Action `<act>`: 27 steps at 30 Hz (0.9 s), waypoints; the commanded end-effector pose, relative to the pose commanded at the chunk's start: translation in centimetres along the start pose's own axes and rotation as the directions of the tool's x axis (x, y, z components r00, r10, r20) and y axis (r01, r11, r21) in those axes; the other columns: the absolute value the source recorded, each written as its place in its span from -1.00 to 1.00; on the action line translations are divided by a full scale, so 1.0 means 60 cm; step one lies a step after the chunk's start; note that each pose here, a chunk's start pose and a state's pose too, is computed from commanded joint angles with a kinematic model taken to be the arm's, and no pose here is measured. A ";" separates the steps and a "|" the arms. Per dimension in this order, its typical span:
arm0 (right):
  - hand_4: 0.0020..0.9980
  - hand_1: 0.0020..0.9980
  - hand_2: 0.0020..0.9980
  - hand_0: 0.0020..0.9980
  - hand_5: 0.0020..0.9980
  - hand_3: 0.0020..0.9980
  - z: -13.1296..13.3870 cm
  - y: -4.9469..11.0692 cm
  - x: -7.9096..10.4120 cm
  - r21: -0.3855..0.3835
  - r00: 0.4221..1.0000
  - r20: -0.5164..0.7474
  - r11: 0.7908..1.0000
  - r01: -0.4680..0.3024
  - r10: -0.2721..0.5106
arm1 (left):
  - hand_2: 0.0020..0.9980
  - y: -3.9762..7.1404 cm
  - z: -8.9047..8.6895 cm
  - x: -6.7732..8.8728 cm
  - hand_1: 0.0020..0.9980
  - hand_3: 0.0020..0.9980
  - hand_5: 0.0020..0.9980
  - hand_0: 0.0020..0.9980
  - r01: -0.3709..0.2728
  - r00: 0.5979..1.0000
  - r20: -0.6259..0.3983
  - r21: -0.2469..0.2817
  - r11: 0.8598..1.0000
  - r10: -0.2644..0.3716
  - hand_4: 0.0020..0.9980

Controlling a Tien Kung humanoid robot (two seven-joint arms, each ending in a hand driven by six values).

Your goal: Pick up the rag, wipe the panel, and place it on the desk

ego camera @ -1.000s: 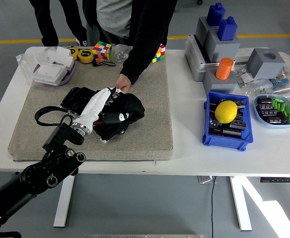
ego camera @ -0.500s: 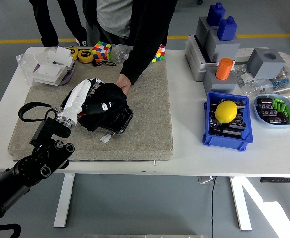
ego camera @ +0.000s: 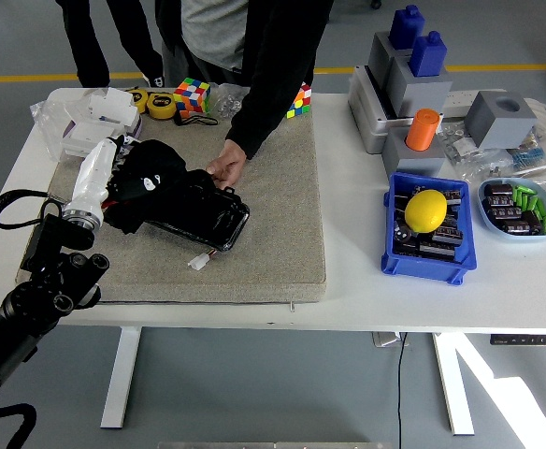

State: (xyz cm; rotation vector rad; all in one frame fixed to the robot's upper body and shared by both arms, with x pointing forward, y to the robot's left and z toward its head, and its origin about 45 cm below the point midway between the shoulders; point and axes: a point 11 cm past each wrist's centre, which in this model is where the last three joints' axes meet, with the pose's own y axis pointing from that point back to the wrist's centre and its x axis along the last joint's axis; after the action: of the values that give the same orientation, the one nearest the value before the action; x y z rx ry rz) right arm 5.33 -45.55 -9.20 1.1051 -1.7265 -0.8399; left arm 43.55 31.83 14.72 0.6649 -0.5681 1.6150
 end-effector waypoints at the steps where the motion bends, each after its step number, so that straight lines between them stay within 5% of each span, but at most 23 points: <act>1: 0.78 0.14 0.00 0.11 -0.23 0.05 0.000 0.000 0.000 0.000 1.000 0.000 1.000 0.000 0.000 | -0.34 0.000 -0.003 0.003 -0.51 0.11 -1.00 -0.63 -0.007 1.000 0.000 0.006 1.000 0.007 0.35; 12: 0.78 0.15 0.00 0.12 -0.23 0.05 -0.002 0.000 -0.002 0.003 1.000 -0.001 1.000 0.003 -0.003 | -0.34 -0.003 -0.027 0.030 -0.50 0.12 -1.00 -0.63 -0.070 0.998 -0.004 0.044 0.997 0.070 0.35; 27: 0.79 0.14 0.00 0.12 -0.23 0.05 -0.004 0.000 -0.003 0.006 1.000 -0.003 1.000 0.005 -0.005 | -0.34 0.001 -0.018 0.013 -0.50 0.12 -1.00 -0.63 -0.038 0.999 -0.013 0.031 0.999 0.039 0.36</act>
State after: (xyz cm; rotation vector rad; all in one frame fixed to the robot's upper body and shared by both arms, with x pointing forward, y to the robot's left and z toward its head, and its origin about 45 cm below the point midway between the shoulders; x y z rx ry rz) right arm 5.56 -45.41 -9.19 1.1151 -1.7253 -0.8360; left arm 43.29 33.12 14.47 0.6690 -0.5501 1.6658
